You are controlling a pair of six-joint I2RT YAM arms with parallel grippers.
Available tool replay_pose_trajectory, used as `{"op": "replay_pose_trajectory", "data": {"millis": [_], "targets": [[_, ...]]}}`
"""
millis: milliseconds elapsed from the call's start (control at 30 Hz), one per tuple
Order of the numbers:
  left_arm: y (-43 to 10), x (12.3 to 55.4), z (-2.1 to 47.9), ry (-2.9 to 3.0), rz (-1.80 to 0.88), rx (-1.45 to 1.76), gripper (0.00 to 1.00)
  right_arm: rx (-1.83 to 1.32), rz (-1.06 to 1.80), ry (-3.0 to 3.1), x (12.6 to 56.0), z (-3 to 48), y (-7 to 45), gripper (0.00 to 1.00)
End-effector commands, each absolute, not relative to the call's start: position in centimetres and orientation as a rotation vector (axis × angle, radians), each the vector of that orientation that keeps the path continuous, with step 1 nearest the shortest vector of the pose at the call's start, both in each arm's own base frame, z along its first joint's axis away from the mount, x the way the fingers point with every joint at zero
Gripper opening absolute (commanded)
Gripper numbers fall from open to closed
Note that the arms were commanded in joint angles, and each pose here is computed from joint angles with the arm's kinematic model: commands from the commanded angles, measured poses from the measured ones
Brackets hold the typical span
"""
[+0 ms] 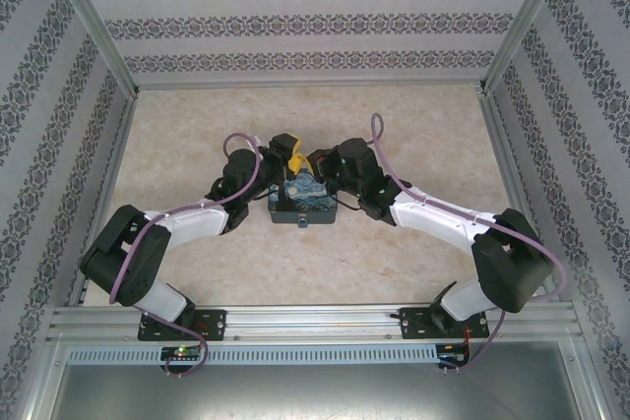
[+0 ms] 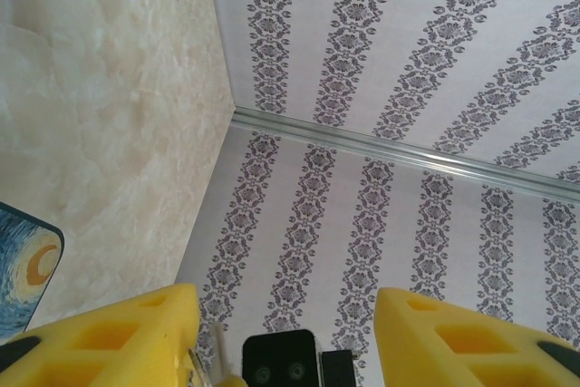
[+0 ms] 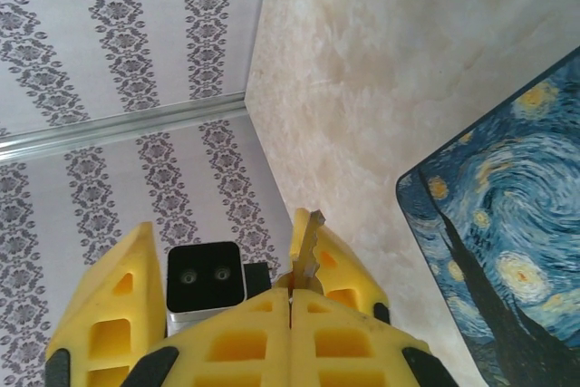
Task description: Unlock the padlock with the key
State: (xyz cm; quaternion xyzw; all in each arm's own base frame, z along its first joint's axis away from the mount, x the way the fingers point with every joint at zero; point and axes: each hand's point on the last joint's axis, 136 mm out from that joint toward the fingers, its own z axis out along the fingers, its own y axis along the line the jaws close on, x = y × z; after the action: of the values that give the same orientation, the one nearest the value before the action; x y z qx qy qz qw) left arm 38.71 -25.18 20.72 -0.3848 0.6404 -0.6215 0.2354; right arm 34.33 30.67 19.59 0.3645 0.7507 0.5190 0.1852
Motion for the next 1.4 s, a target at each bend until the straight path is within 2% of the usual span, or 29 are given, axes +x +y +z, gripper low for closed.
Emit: {"op": "replay_pose_trajectory", "data": {"millis": [0,733,1367], "targets": [[-25.3,38.4,22.4,1.691,-1.75,-1.021,0.52,1.041,1.468,2.077,34.3,19.9,30.3,0.0],[-25.6,38.1,20.7,1.744,-1.705,-1.024,0.42,1.039,1.475,2.075,34.6,20.0,30.3,0.0],[-25.5,38.1,20.1,1.753,-1.689,-1.027,0.22,1.045,1.472,2.067,34.7,19.9,30.0,0.0]]}}
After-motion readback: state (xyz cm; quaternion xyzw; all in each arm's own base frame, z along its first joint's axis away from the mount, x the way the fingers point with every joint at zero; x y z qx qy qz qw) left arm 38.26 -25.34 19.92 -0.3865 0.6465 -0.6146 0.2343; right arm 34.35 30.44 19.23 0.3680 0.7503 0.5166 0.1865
